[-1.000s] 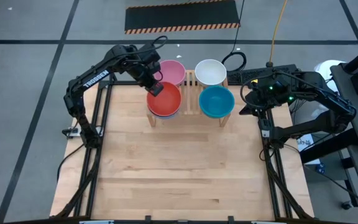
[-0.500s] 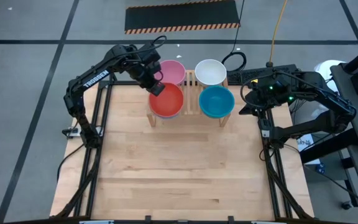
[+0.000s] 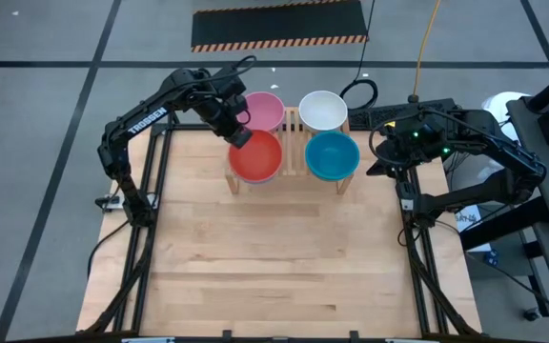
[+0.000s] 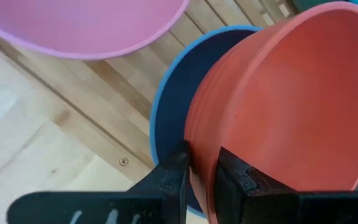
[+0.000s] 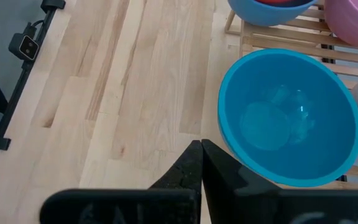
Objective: Place and stack bowls onto a shelf
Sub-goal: Stack the orange bowl on top of the left blue bowl on the shelf
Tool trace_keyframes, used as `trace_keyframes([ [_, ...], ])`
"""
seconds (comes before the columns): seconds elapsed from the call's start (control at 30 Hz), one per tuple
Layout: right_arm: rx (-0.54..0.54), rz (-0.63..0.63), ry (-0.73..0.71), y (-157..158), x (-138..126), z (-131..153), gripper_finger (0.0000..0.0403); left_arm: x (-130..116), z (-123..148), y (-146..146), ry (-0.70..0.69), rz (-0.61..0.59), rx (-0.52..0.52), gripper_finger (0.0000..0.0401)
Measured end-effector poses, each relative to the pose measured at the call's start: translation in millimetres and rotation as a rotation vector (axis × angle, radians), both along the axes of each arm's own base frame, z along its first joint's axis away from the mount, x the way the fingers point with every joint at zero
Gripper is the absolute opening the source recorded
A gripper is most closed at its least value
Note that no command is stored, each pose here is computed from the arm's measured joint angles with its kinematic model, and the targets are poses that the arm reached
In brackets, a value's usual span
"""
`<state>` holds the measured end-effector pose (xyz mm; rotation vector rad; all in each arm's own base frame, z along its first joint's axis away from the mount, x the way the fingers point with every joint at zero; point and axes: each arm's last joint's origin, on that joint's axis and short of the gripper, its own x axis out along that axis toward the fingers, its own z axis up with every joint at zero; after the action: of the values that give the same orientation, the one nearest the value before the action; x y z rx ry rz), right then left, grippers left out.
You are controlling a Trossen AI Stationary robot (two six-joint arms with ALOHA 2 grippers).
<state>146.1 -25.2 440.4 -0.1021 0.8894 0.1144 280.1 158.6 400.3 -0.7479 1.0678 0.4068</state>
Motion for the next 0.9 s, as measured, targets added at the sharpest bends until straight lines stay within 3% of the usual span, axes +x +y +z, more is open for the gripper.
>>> trace_keyframes([
  [0.13, 0.0, 0.0, 0.0, 0.0, 0.0, 0.0, 0.0, 0.5, 0.0, -1.1, -0.003, -0.061, 0.027, 0.0056],
  [0.73, 0.0, 0.0, 0.0, 0.0, -0.1, 0.0, 0.0, 1.2, 0.2, 0.0, 0.001, -0.079, 0.071, 0.0055],
  [0.9, 0.0, 0.0, 0.0, 0.0, 0.0, 0.0, 0.0, -0.5, 0.0, 3.7, 0.022, -0.035, 0.098, 0.0056],
])
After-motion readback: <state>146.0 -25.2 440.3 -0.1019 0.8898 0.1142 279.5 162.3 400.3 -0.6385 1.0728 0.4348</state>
